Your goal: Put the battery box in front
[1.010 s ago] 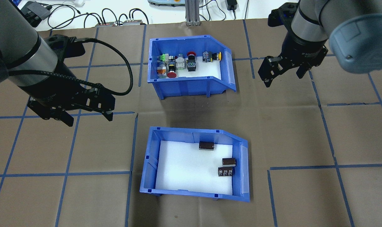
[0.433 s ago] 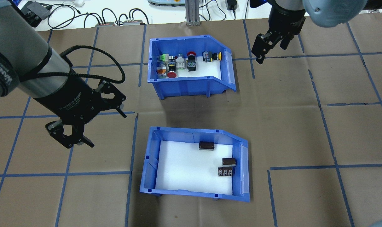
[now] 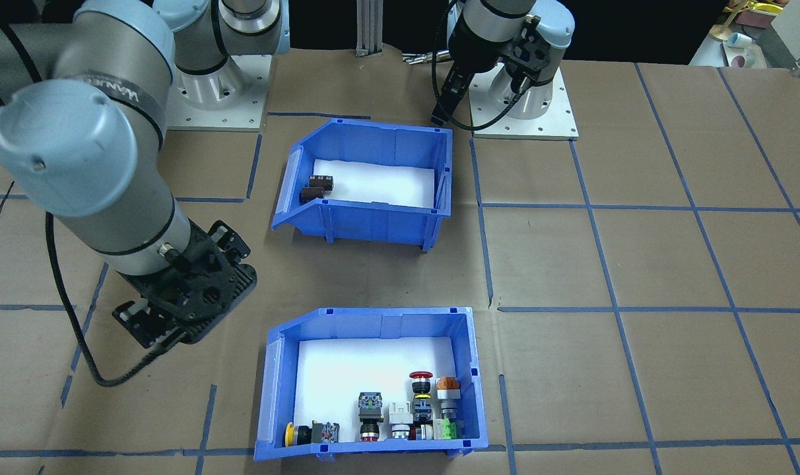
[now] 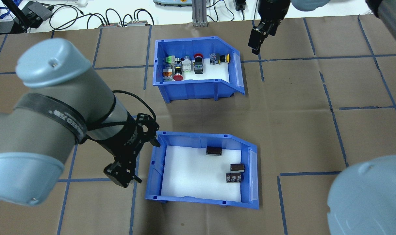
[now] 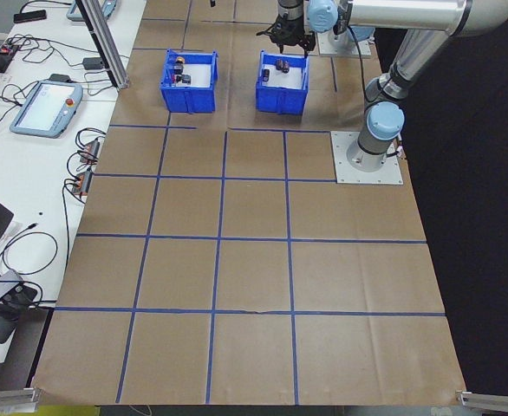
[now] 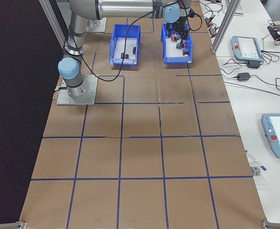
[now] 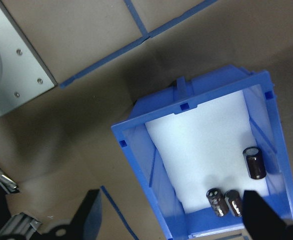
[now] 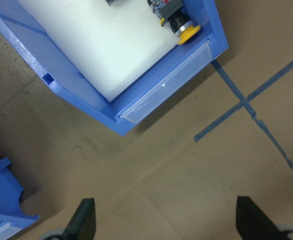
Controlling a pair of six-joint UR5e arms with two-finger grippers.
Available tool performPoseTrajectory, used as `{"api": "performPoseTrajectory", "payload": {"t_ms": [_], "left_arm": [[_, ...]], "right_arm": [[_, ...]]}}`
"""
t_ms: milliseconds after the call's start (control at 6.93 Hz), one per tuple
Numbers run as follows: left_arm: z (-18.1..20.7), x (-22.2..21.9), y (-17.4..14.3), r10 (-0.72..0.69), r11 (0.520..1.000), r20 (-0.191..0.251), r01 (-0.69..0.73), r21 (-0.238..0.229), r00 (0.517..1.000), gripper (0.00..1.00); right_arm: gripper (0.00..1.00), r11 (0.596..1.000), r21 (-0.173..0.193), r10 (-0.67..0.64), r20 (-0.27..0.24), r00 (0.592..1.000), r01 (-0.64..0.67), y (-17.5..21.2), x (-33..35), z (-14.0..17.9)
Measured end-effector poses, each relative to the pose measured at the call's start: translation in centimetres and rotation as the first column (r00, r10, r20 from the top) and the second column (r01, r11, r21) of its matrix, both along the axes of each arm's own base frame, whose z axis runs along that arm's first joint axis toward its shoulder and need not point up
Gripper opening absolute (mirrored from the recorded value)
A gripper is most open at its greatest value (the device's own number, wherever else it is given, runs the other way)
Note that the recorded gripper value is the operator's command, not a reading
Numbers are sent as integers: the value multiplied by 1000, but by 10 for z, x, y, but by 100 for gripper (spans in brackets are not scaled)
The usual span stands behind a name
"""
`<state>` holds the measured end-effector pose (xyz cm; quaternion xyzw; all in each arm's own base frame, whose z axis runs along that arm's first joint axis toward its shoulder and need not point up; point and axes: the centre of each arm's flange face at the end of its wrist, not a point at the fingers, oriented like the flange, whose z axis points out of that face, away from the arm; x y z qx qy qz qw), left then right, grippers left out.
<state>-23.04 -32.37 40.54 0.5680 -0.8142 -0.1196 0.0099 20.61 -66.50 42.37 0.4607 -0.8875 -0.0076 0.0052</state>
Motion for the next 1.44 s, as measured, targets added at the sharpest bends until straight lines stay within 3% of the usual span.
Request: {"api": "performPoseTrajectory", "payload": {"t_ms": [288,577,721,1010,1154,1442], "left_arm": [[-52,-25,35,110,994,25,-110,1,994,99],[-89,-52,63,164,983,-7,-164,-83,986,99],[-102,-56,70,174,980,-15,-174,-97,985,99],[-124,-60,73,184,980,2,-183,-73,983,98],[-135,-61,74,195,980,20,-194,-48,981,63],[-148,-62,75,208,978,37,-207,-22,977,25]], "right_arm": [[100,977,-3,214,-2,977,-214,-16,64,-14],[100,929,1,369,-1,929,-369,2,129,-21],[100,897,7,442,0,897,-442,15,156,-25],[100,837,20,546,5,838,-546,44,209,-39],[100,820,32,571,7,821,-571,52,229,-54],[100,804,89,590,14,807,-588,59,246,-96]]}}
